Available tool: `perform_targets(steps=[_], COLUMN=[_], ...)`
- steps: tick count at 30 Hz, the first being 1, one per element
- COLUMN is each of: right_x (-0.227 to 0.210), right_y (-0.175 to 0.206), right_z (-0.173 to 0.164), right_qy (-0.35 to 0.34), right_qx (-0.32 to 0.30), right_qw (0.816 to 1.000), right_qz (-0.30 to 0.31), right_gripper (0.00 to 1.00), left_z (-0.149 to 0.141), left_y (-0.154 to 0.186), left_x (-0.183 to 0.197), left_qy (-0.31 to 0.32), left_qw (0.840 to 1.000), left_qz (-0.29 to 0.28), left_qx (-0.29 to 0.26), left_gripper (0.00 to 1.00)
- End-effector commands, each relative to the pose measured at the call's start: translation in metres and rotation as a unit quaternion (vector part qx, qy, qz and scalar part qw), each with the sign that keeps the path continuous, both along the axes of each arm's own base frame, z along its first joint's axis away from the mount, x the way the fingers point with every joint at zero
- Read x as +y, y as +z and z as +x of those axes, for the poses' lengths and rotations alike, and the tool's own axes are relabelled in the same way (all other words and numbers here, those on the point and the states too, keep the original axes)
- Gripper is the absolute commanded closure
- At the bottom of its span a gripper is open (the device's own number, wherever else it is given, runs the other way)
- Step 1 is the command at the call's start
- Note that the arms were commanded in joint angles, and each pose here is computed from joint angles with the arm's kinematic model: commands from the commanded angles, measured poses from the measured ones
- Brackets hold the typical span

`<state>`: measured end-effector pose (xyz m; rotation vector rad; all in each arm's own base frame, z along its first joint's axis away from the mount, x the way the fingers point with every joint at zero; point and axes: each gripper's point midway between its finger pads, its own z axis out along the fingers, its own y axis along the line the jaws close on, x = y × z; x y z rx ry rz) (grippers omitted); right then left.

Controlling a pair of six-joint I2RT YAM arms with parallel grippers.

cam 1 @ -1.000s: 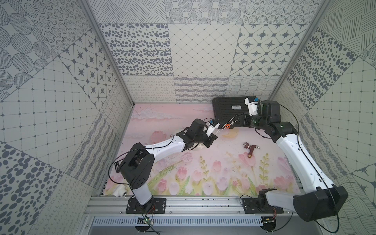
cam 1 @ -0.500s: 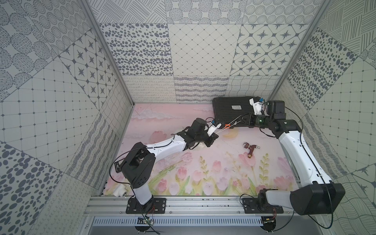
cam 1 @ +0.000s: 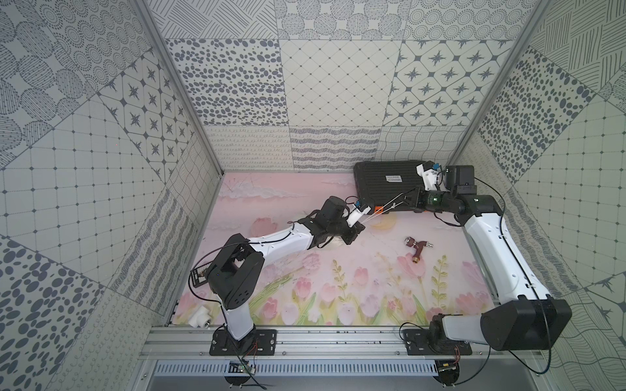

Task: Close the soil bag
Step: Frap the soil bag at the center of the board.

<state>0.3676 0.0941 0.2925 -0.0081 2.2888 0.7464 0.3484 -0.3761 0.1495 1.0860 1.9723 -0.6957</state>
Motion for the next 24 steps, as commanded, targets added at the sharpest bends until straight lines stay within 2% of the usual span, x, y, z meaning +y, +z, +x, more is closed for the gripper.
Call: perform_targets(steps=[1,8,11,24], right_x=[-0.091,-0.091,-0.094,-0.134], right_y=[0.155,0.155,0.155,0.17], right_z=[0.05,0.051,0.051,0.04], right_qy=[-0.17,-0.167,-0.171,-0.216], right_qx=[-0.29,-0.291,-0.29,-0.3], right_qw=[0.94,0.94,0.939,0.927], right_qz=[-0.064,-0.067,-0.068,-0.067], right_gripper=[1.0,1.0,1.0,1.0], left_z=[-0.118,-0.118,-0.118,-0.132], left_y=[-0.127,-0.121,-0.12,-0.14], left_x=[0.149,0.153,0.156,0.177], left_qy=[0.05,0.057,0.062,0.071], left_qw=[0.888,0.89,0.888,0.851], left_qz=[0.358,0.36,0.365,0.418], left_qx=[0.283,0.275,0.272,0.309], left_gripper=[0.92,0.89,0.91,0.92])
